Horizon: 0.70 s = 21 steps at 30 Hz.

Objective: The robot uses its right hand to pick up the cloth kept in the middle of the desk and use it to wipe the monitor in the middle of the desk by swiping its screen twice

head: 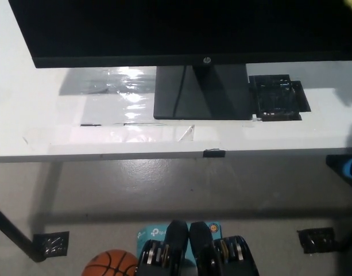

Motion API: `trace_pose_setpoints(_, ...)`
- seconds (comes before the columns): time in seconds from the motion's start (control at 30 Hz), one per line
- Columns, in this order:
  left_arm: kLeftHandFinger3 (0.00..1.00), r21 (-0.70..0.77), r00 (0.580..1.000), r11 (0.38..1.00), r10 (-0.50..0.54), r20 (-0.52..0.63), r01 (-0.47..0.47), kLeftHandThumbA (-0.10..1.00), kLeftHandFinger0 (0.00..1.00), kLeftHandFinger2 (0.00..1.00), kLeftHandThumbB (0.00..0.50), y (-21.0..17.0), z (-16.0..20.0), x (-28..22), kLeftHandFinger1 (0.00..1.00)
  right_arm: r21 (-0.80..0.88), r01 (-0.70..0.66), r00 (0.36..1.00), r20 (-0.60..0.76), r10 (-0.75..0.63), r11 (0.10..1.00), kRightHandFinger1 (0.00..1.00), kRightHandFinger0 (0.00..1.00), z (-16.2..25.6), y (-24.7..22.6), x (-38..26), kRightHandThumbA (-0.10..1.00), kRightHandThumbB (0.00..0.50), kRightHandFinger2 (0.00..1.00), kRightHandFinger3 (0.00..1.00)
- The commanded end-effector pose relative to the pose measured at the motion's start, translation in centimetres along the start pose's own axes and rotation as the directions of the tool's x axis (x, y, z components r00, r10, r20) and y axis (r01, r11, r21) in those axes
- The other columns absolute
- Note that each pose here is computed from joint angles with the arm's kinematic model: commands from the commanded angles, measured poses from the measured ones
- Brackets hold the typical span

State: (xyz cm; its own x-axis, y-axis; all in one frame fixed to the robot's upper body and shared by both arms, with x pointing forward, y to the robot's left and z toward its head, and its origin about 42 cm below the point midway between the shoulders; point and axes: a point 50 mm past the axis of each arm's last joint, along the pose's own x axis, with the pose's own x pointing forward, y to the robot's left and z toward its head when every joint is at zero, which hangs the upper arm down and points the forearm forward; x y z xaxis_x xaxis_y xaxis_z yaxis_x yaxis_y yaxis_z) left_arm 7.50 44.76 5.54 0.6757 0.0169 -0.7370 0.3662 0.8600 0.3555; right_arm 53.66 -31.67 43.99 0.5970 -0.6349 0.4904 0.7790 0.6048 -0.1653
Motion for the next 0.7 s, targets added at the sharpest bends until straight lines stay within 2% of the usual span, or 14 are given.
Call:
trace_pose_setpoints(0.0, 1.0, 0.027, 1.0, 1.0, -0.001, 0.007, 0.001, 0.12, 0.78, 0.85, 0.117, 0.5, -0.2, -0.6, 0.74, 0.02, 0.161, 0.98, 0.112, -0.162, 0.987, 0.0, 0.0, 4.2, -2.4, 2.5, -0.1, 0.096, 0.18, 0.02)
trace_pose_setpoints(0.03, 1.0, 0.004, 1.0, 1.0, 0.003, 0.015, -0.003, 0.12, 0.77, 0.83, 0.128, 0.6, -0.5, -0.9, 0.73, 0.026, 0.156, 0.981, 0.113, -0.158, 0.987, 0.0, 0.0, 4.2, -1.8, 2.1, -0.1, 0.109, 0.19, 0.04)
trace_pose_setpoints(0.1, 1.0, -0.002, 1.0, 1.0, -0.008, 0.014, 0.008, 0.13, 0.76, 0.82, 0.138, 0.4, -0.5, -0.9, 0.73, 0.026, 0.157, 0.981, 0.113, -0.159, 0.987, 0.0, 0.0, 4.1, -1.2, 1.7, -0.1, 0.105, 0.19, 0.03)
trace_pose_setpoints(0.23, 1.0, 0.002, 1.0, 1.0, -0.008, 0.006, 0.008, 0.12, 0.76, 0.8, 0.126, 0.3, -0.4, -0.8, 0.73, 0.012, 0.15, 0.98, 0.129, -0.151, 0.989, 0.0, 0.0, 4.4, 0.9, 0.4, -0.1, 0.012, 0.0, 0.07)
trace_pose_setpoints(0.27, 1.0, 0.007, 1.0, 1.0, -0.006, 0.007, 0.006, 0.11, 0.76, 0.81, 0.122, 0.4, -0.3, -0.9, 0.73, 0.002, 0.149, 0.979, 0.142, -0.148, 0.989, 0.0, 0.0, 4.5, 1.5, -0.1, -0.1, 0.033, 0.01, 0.19)
trace_pose_setpoints(0.3, 1.0, 0.009, 1.0, 1.0, -0.005, 0.007, 0.005, 0.11, 0.76, 0.81, 0.122, 0.4, -0.2, -0.9, 0.73, -0.002, 0.15, 0.978, 0.148, -0.148, 0.989, 0.0, 0.0, 4.5, 1.7, -0.3, -0.1, 0.008, 0.01, 0.15)
trace_pose_setpoints(0.33, 1.0, 0.016, 1.0, 1.0, -0.007, 0.011, 0.007, 0.11, 0.75, 0.8, 0.122, 0.4, -0.1, -0.9, 0.72, -0.021, 0.13, 0.977, 0.174, -0.125, 0.991, 0.0, 0.0, 4.9, 3.5, -1.7, -0.1, 0.009, 0.03, 0.01)
trace_pose_setpoints(0.47, 1.0, 0.016, 1.0, 1.0, -0.002, 0.013, 0.002, 0.11, 0.74, 0.79, 0.123, 0.4, -0.2, -1.2, 0.71, -0.045, 0.074, 0.979, 0.193, -0.064, 0.996, 0.0, 0.0, 5.8, 6.5, -4.5, -0.1, 0.021, 0.23, 0.0)
trace_pose_setpoints(0.53, 1.0, 0.012, 1.0, 1.0, -0.003, 0.01, 0.003, 0.11, 0.75, 0.8, 0.121, 0.5, 0.0, -1.1, 0.72, -0.048, 0.081, 0.973, 0.221, -0.068, 0.996, 0.0, 0.0, 6.0, 7.2, -5.1, -0.1, 0.026, 0.25, 0.0)
trace_pose_setpoints(0.57, 1.0, 0.015, 1.0, 1.0, -0.004, 0.011, 0.004, 0.1, 0.74, 0.8, 0.117, 0.5, -0.1, -0.9, 0.71, -0.064, 0.068, 0.973, 0.224, -0.052, 0.996, 0.0, 0.0, 6.3, 7.8, -5.7, -0.1, 0.027, 0.26, 0.06)
trace_pose_setpoints(0.6, 1.0, 0.019, 1.0, 1.0, -0.005, 0.014, 0.004, 0.1, 0.74, 0.8, 0.116, 0.5, 0.0, -1.0, 0.71, -0.061, 0.06, 0.974, 0.224, -0.045, 0.996, 0.0, 0.0, 6.5, 8.3, -6.2, -0.1, 0.029, 0.26, 0.06)
trace_pose_setpoints(0.63, 1.0, 0.038, 1.0, 0.999, -0.006, 0.012, 0.005, 0.11, 0.75, 0.82, 0.116, 0.6, 0.0, -0.9, 0.71, -0.067, 0.048, 0.973, 0.229, -0.032, 0.997, 0.0, 0.0, 7.0, 9.4, -7.3, -0.1, 0.059, 0.26, 0.08)
trace_pose_setpoints(0.67, 1.0, 0.041, 1.0, 0.999, -0.007, 0.014, 0.006, 0.11, 0.75, 0.82, 0.115, 0.6, 0.0, -0.8, 0.71, -0.068, 0.038, 0.972, 0.233, -0.021, 0.997, 0.0, 0.0, 7.1, 9.9, -7.7, -0.1, 0.05, 0.27, 0.05)
